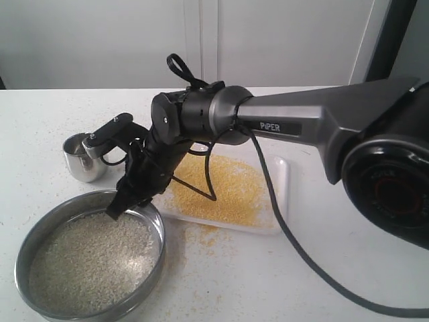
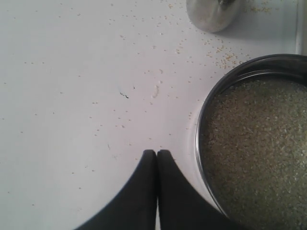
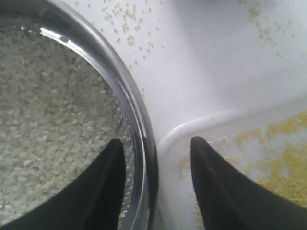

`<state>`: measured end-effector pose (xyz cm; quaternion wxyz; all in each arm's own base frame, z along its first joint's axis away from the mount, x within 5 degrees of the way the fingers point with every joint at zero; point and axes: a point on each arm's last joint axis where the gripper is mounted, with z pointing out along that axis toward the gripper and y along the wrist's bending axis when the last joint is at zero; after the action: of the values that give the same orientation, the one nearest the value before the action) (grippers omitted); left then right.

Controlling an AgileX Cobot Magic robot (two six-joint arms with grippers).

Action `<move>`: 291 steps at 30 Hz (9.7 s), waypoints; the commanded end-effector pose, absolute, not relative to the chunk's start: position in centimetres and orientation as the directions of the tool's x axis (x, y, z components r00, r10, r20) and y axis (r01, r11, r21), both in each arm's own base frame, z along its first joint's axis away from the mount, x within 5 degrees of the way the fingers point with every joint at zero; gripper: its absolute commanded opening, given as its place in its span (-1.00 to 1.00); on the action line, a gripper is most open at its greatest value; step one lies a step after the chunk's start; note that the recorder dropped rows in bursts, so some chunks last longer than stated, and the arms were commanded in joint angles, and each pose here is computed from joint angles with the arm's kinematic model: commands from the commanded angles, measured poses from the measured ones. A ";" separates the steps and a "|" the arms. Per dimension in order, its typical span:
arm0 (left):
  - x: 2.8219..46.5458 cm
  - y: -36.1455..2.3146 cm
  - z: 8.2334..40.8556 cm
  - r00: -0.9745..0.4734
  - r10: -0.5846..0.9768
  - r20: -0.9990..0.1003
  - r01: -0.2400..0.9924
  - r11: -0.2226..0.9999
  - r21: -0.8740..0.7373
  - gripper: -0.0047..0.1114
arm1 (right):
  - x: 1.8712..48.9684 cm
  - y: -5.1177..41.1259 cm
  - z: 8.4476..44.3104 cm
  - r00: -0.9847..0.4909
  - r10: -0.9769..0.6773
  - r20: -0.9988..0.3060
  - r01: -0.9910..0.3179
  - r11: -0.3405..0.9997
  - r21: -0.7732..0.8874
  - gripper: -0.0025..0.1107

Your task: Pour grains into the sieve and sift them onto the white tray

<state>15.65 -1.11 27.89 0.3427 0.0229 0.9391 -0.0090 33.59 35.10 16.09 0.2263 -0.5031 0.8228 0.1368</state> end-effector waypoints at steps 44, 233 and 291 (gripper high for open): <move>15.5 -1.1 27.9 -0.766 0.033 -0.642 0.048 0.999 -0.006 -0.91 | 32.2 7.3 27.0 -0.854 -0.345 -0.390 -0.385 0.922 0.027 -0.96; 8.6 -1.0 27.5 -0.431 0.148 -0.890 0.157 0.984 0.088 -0.91 | 5.3 0.4 18.3 -0.244 -0.042 -0.969 -0.087 0.996 -0.021 -0.96; 4.7 -1.3 15.9 -0.439 0.020 -0.898 0.165 0.984 -0.059 -0.91 | 5.3 0.5 18.3 -0.243 -0.035 -0.969 -0.087 0.996 -0.014 -0.96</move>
<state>4.74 -1.26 16.11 0.5301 0.0564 0.8436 -0.0646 5.36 0.47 18.45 0.6121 -0.0377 0.7896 0.0222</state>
